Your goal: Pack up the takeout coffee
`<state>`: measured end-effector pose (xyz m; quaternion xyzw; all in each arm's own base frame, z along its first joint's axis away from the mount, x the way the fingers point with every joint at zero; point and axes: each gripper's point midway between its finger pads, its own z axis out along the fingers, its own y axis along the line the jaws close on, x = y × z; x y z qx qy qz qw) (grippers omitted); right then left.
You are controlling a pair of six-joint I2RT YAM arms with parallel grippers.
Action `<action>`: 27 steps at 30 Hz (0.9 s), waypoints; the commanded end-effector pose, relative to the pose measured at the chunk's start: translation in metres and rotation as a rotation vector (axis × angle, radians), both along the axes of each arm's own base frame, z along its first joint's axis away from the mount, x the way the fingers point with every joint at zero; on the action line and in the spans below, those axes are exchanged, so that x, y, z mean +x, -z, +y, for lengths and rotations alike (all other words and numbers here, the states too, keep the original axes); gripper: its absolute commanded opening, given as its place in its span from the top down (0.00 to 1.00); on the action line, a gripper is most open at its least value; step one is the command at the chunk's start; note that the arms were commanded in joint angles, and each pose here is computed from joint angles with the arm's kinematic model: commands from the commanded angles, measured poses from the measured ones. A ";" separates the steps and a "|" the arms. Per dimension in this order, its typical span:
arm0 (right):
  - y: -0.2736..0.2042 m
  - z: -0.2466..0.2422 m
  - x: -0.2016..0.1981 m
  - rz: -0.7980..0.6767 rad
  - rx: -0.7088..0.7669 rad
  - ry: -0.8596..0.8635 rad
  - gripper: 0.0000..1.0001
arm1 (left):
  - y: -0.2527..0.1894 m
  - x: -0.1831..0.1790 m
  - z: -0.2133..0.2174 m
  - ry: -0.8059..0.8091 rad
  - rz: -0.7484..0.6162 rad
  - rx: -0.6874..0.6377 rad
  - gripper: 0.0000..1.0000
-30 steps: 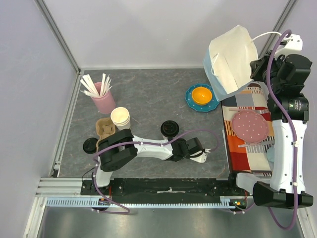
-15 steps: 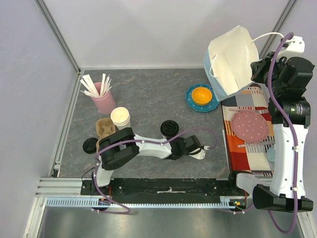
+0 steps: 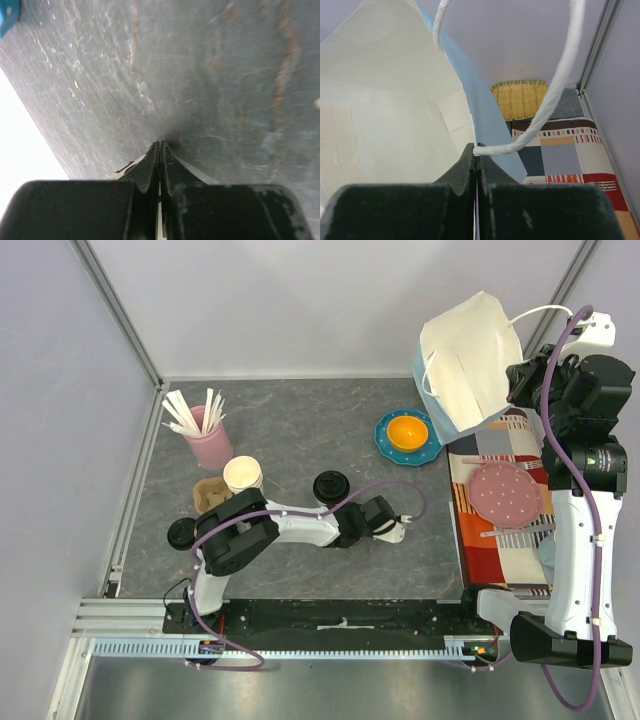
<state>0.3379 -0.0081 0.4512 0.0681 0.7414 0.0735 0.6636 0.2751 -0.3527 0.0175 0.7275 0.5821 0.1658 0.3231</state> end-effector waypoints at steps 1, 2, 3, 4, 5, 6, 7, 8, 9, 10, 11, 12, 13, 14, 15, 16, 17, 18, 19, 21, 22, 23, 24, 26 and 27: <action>-0.014 -0.002 -0.004 -0.048 -0.007 0.007 1.00 | 0.012 0.006 0.013 0.011 0.041 0.026 0.98; -0.015 -0.002 -0.003 -0.049 -0.008 0.007 1.00 | 0.012 0.008 0.013 0.010 0.043 0.024 0.98; -0.014 -0.002 -0.003 -0.048 -0.007 0.007 1.00 | 0.012 0.013 0.016 0.000 0.043 0.017 0.98; -0.015 -0.002 -0.003 -0.048 -0.007 0.006 1.00 | 0.013 0.016 0.017 -0.001 0.044 0.015 0.98; -0.013 -0.001 -0.001 -0.043 -0.007 0.004 1.00 | 0.012 0.019 0.018 0.000 0.042 0.016 0.98; -0.012 -0.001 -0.001 -0.042 -0.006 0.001 1.00 | 0.012 0.026 0.021 -0.010 0.042 0.006 0.98; -0.012 -0.001 -0.001 -0.039 -0.006 -0.001 1.00 | 0.012 0.030 0.022 -0.014 0.037 0.002 0.98; -0.012 0.000 -0.001 -0.039 -0.004 -0.002 1.00 | 0.012 0.034 0.024 -0.010 0.031 0.005 0.98; -0.010 -0.001 0.000 -0.036 -0.006 0.002 1.00 | 0.011 0.041 0.027 -0.023 0.028 -0.001 0.98; -0.010 -0.002 0.000 -0.034 -0.005 0.004 1.00 | 0.010 0.046 0.027 -0.026 0.021 -0.013 0.98; -0.009 -0.002 0.001 -0.031 -0.005 0.005 1.00 | 0.011 0.051 0.028 -0.028 0.019 -0.013 0.98; -0.008 -0.002 0.001 -0.030 -0.005 0.006 1.00 | 0.010 0.059 0.033 -0.046 0.017 -0.014 0.98; -0.009 -0.003 0.001 -0.031 -0.006 0.009 1.00 | 0.010 0.063 0.035 -0.054 0.013 -0.018 0.98; -0.009 -0.003 0.000 -0.030 -0.007 0.008 1.00 | 0.011 0.068 0.035 -0.061 0.010 -0.020 0.98; -0.009 -0.003 0.000 -0.030 -0.007 0.008 1.00 | 0.011 0.075 0.040 -0.076 0.007 -0.020 0.98; -0.009 -0.003 0.000 -0.030 -0.007 0.008 1.00 | 0.012 0.078 0.042 -0.080 0.004 -0.020 0.98; -0.008 -0.003 0.000 -0.028 -0.008 0.008 1.00 | 0.011 0.082 0.042 -0.080 -0.005 -0.023 0.98; -0.008 -0.002 0.000 -0.028 -0.007 0.007 1.00 | 0.012 0.087 0.046 -0.088 -0.007 -0.022 0.98; -0.007 -0.002 0.000 -0.024 -0.006 0.005 1.00 | 0.011 0.090 0.045 -0.092 -0.011 -0.028 0.98; -0.004 -0.001 0.000 -0.013 -0.002 -0.002 1.00 | 0.012 0.099 0.050 -0.108 -0.011 -0.031 0.98; -0.002 -0.001 0.000 -0.007 0.000 -0.002 1.00 | 0.008 0.103 0.049 -0.114 -0.017 -0.040 0.98; 0.000 0.001 0.000 -0.001 0.003 -0.008 1.00 | 0.007 0.103 0.048 -0.113 -0.017 -0.041 0.98; 0.007 0.000 -0.001 0.019 0.005 -0.006 1.00 | 0.002 0.102 0.046 -0.108 -0.016 -0.056 0.98; 0.010 0.000 -0.004 0.026 0.004 -0.004 1.00 | -0.004 0.098 0.042 -0.100 -0.002 -0.084 0.98; 0.015 -0.001 -0.005 0.036 0.003 0.002 1.00 | -0.006 0.094 0.037 -0.088 0.007 -0.095 0.98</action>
